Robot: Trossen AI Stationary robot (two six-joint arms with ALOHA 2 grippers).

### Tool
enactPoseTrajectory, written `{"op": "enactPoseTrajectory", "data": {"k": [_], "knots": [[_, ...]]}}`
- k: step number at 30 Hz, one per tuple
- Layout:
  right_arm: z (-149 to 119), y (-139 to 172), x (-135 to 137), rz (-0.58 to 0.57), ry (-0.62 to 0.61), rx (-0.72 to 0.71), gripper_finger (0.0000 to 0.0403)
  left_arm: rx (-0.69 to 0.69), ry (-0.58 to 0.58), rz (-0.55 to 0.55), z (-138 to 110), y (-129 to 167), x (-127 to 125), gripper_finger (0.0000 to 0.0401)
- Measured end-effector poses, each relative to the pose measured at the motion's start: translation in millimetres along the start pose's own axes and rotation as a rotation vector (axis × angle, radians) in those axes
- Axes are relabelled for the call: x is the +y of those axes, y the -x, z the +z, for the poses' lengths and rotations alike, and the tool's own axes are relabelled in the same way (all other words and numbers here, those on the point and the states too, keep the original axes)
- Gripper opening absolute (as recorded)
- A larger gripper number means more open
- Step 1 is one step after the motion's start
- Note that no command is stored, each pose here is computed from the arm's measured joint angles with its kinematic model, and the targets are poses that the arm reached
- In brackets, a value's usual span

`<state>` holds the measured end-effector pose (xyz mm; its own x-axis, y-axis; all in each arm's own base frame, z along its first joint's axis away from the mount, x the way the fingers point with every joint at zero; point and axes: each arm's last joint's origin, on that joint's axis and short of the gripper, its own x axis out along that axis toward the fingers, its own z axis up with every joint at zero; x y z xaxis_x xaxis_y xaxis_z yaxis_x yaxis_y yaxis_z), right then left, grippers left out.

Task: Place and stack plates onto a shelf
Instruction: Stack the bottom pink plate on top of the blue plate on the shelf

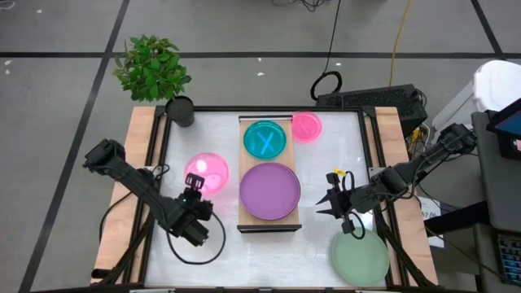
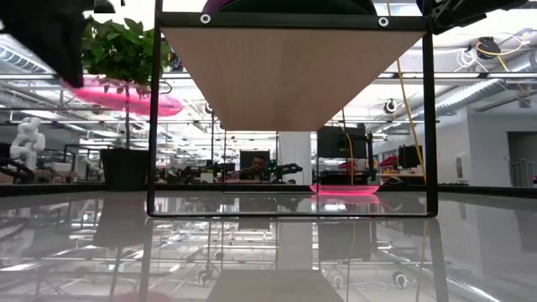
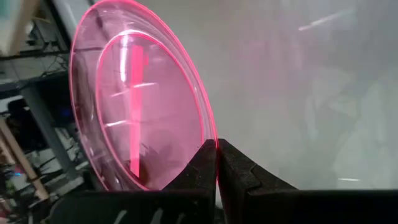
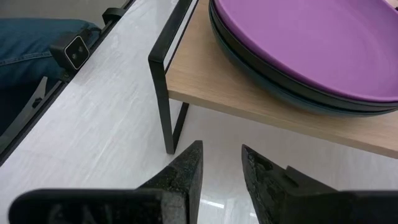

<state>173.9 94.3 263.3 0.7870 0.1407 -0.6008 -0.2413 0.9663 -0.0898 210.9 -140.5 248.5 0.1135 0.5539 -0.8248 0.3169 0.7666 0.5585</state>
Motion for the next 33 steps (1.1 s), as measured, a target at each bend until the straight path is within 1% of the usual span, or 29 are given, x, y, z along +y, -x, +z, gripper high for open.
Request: {"op": "enactPoseTrajectory", "data": {"k": [5, 11, 16, 18, 24, 33], "knots": [[0.0, 0.1, 0.0, 0.000, 0.000, 0.000, 0.0093, -0.011, -0.041, 0.011, 6.6, 7.5, 20.2, 0.0005], [0.0, 0.1, 0.0, 0.000, 0.007, 0.000, 0.0093, -0.040, -0.055, 0.015, 15.3, 13.6, 45.5, 0.0005], [0.0, 0.1, 0.1, 0.000, 0.010, 0.000, 0.0093, -0.052, -0.080, 0.052, 17.7, 21.0, 65.5, 0.0005], [0.0, 0.1, 0.1, 0.001, 0.010, 0.000, 0.0093, -0.059, -0.087, 0.051, 18.9, 22.7, 73.1, 0.0005], [0.0, 0.1, 0.0, 0.000, 0.011, 0.000, 0.0093, -0.067, -0.115, 0.073, 21.4, 24.5, 93.7, 0.0005], [0.0, 0.1, 0.0, 0.000, 0.019, 0.000, 0.0093, -0.101, -0.181, 0.102, 30.2, 14.9, 119.0, 0.0005]]}}
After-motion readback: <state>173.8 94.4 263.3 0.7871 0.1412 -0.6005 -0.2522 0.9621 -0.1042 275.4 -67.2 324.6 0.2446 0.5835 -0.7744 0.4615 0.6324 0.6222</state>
